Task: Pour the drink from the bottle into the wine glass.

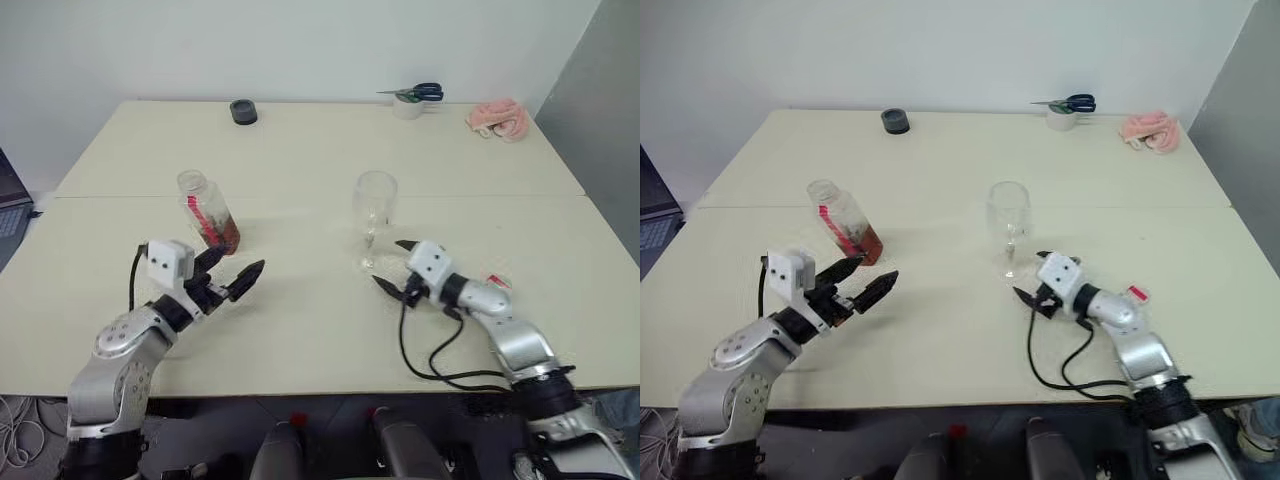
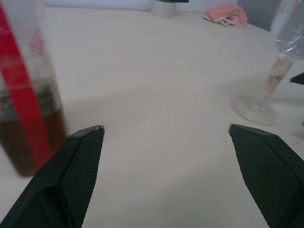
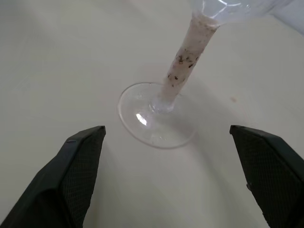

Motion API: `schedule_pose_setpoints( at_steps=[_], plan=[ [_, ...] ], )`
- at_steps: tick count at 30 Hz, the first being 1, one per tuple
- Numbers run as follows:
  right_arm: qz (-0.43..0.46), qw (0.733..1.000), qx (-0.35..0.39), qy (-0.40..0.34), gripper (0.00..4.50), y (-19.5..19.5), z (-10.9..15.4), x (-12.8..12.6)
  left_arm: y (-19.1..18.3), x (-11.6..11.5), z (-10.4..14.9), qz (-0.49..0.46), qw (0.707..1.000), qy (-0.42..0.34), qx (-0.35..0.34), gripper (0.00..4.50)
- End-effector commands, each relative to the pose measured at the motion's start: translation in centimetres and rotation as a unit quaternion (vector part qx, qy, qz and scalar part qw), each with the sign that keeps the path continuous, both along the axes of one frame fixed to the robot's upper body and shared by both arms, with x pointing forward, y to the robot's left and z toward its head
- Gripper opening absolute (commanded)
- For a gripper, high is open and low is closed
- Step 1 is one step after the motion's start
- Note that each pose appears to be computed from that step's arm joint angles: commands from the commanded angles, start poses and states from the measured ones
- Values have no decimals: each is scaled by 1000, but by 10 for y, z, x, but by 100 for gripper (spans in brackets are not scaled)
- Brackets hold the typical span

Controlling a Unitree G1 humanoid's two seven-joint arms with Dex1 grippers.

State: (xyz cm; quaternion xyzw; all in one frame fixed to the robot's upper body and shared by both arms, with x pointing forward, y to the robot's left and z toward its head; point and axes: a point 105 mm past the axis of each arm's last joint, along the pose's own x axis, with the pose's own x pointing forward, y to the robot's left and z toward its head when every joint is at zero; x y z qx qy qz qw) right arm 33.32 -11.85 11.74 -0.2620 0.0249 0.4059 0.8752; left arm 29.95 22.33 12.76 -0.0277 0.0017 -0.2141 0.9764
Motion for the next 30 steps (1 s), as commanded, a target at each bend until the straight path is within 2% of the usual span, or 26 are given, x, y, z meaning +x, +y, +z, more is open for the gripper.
schedule_pose_setpoints(
  at_steps=[1, 5, 8, 11, 16, 23, 30],
  plan=[
    [16, 1000, 6, -11, 446, -24, 54, -9, 32, -4, 10, 83, 996, -44, -10, 450],
    [86, 996, -2, -37, 446, -15, 137, -19, 52, -1, 19, 119, 991, -61, 2, 450],
    [112, 991, -31, -72, 446, 0, 170, -18, 61, 9, 34, 138, 987, -82, 10, 450],
    [139, 987, -28, -69, 446, 18, 178, -18, 57, 20, 45, 125, 988, -90, 25, 450],
    [174, 983, -19, -53, 446, 41, 178, -19, 45, 34, 62, 98, 990, -101, 32, 450],
    [203, 977, -25, -55, 446, 58, 174, -21, 26, 43, 67, 56, 993, -99, 36, 450],
    [214, 975, -18, -55, 446, 64, 174, -23, 29, 52, 66, 76, 991, -95, 55, 450]
  ],
)
